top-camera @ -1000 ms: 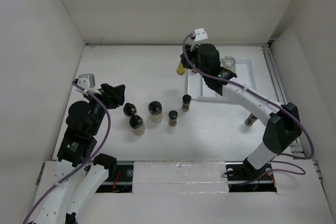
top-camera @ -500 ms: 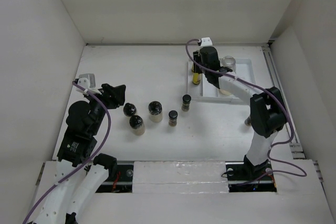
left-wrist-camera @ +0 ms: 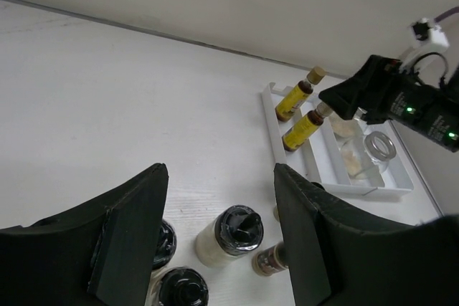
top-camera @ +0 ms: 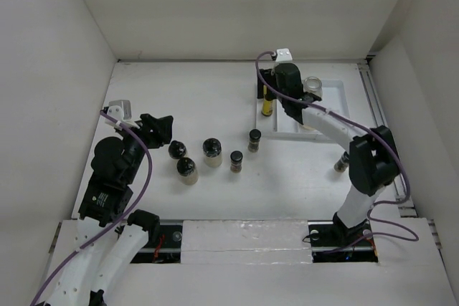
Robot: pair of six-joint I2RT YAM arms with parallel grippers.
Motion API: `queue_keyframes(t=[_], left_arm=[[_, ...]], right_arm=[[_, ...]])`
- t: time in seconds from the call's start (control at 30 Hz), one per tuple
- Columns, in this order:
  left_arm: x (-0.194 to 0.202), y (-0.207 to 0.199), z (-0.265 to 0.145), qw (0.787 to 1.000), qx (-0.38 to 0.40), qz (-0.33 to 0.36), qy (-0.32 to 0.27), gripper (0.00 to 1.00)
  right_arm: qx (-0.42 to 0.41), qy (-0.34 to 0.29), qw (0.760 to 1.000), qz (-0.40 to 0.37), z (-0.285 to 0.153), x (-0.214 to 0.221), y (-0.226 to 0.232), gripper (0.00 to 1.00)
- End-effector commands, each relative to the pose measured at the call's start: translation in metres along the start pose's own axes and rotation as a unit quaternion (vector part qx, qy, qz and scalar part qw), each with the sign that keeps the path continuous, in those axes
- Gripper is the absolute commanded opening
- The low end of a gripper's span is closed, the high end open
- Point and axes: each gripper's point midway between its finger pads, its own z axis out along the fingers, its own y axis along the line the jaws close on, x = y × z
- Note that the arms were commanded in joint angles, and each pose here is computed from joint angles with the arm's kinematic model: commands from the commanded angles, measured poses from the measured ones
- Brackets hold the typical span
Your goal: Organize the condiment bottles
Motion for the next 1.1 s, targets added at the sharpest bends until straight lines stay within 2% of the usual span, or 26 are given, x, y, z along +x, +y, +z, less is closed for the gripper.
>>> queue_keyframes(t=[0.0, 0.03, 0.07, 0.1, 0.13, 0.17, 0.2, 0.23, 0.27, 0.3, 0.33, 0.4, 0.5, 0.6, 0.7, 0.9, 0.97, 1.07], left_arm=[[-0.010, -0.001, 0.001, 1.000, 0.000, 0.001, -0.023, 0.57], [-0.012, 0.002, 0.001, 1.000, -0.008, -0.003, -0.027, 0.57], [-0.011, 0.005, 0.001, 1.000, -0.015, -0.003, -0.025, 0.53], [-0.014, 0.007, -0.001, 0.999, -0.023, -0.008, -0.034, 0.50], [-0.012, 0.010, -0.001, 0.999, -0.030, -0.008, -0.031, 0.47], [-0.013, 0.011, -0.001, 0.999, -0.034, -0.012, -0.033, 0.40], [-0.016, 0.012, -0.003, 0.998, -0.037, -0.013, -0.040, 0.21], [-0.016, 0.013, -0.003, 0.998, -0.037, -0.013, -0.040, 0.16], [-0.016, 0.014, -0.003, 0.998, -0.042, -0.013, -0.042, 0.13], [-0.016, 0.014, -0.003, 0.998, -0.042, -0.013, -0.042, 0.13], [-0.016, 0.014, -0.003, 0.998, -0.042, -0.013, -0.042, 0.13], [-0.016, 0.012, -0.003, 0.998, -0.037, -0.018, -0.040, 0.24], [-0.016, 0.012, -0.003, 0.998, -0.037, -0.018, -0.040, 0.38], [-0.015, 0.010, -0.003, 0.999, -0.032, -0.018, -0.038, 0.39], [-0.016, 0.008, -0.003, 0.999, -0.026, -0.018, -0.040, 0.39], [-0.016, 0.006, -0.003, 0.999, -0.022, -0.018, -0.038, 0.39], [-0.015, 0.005, -0.003, 0.999, -0.017, -0.013, -0.035, 0.39], [-0.012, 0.004, -0.001, 0.999, -0.015, -0.013, -0.029, 0.39]], right_arm=[[-0.048, -0.095, 0.994, 0.018, -0.053, -0.069, 0.035, 0.77], [-0.067, -0.090, 0.994, 0.014, -0.061, -0.062, 0.044, 0.69], [-0.092, -0.095, 0.991, 0.011, -0.073, -0.065, 0.057, 0.38], [-0.138, -0.092, 0.986, 0.006, -0.081, -0.061, 0.078, 0.22], [-0.177, -0.088, 0.980, -0.003, -0.091, -0.052, 0.106, 0.14], [-0.203, -0.079, 0.976, -0.011, -0.099, -0.041, 0.122, 0.01], [-0.224, -0.070, 0.972, -0.013, -0.107, -0.032, 0.139, 0.00], [-0.257, -0.062, 0.964, -0.025, -0.123, -0.019, 0.168, 0.00], [-0.271, -0.056, 0.961, -0.032, -0.131, -0.011, 0.180, 0.04], [-0.289, -0.047, 0.955, -0.039, -0.139, 0.000, 0.193, 0.26], [-0.306, -0.044, 0.950, -0.044, -0.147, 0.004, 0.205, 0.39], [-0.325, -0.027, 0.944, -0.058, -0.160, 0.024, 0.224, 0.66], [-0.327, 0.002, 0.942, -0.068, -0.160, 0.054, 0.232, 0.67], [-0.340, 0.028, 0.937, -0.072, -0.162, 0.078, 0.244, 0.67], [-0.331, 0.026, 0.940, -0.076, -0.160, 0.082, 0.249, 0.67], [-0.276, 0.013, 0.958, -0.075, -0.132, 0.084, 0.246, 0.61], [-0.270, 0.005, 0.959, -0.079, -0.126, 0.090, 0.249, 0.58], [-0.252, 0.001, 0.964, -0.079, -0.119, 0.091, 0.245, 0.39]])
